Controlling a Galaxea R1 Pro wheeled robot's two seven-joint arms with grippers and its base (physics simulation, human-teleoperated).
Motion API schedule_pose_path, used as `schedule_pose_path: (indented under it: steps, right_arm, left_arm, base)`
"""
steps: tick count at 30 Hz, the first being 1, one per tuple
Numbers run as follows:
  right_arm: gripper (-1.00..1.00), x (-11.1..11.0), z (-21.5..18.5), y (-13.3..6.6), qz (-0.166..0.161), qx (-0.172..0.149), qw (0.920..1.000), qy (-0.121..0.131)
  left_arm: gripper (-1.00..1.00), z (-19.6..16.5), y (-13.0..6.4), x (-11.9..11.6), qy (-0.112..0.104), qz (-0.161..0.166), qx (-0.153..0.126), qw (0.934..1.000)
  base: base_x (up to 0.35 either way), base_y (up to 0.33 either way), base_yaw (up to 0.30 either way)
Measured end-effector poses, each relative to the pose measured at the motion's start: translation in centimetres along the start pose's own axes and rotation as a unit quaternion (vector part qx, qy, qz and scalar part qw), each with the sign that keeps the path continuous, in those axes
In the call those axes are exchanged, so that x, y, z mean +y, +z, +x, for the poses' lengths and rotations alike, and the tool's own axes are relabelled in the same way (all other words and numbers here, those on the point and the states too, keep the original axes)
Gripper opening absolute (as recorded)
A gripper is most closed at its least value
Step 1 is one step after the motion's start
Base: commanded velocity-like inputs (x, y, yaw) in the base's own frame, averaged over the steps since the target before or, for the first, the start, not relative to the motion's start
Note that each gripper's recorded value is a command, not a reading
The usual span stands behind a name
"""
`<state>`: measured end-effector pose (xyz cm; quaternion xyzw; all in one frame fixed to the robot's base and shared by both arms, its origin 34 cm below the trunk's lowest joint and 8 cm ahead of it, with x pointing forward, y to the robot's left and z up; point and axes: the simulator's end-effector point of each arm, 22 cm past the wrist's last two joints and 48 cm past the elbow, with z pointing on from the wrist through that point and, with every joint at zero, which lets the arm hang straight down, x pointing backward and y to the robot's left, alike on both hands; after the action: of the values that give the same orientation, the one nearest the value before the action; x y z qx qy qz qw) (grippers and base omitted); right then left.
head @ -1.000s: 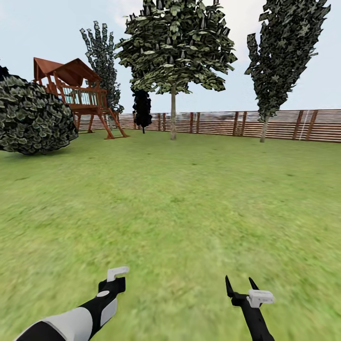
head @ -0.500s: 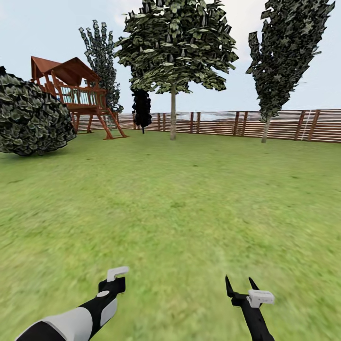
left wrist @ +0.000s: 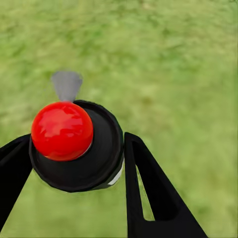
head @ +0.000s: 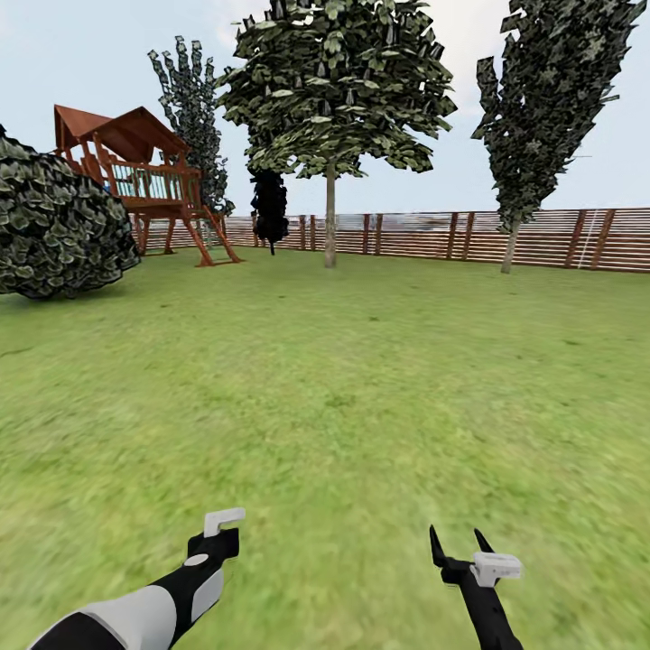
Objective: In the garden, pick up the pesticide atomizer on the floor and spray pesticide onto both trees until each tree trunk is fully covered.
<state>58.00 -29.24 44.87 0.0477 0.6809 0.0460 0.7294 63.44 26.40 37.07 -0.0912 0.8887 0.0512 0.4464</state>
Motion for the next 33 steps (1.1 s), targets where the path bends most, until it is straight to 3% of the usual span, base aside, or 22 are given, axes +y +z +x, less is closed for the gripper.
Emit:
schedule_pose_path:
  steps: [33]
  right_arm:
    - [1.0,0.0,0.01,-0.02,0.0,0.0,1.0,0.0]
  left_arm:
    - [-1.0,0.05,-0.01,-0.01,0.0,0.0,0.0,1.0]
  base:
    - [0.337,0.0,0.0]
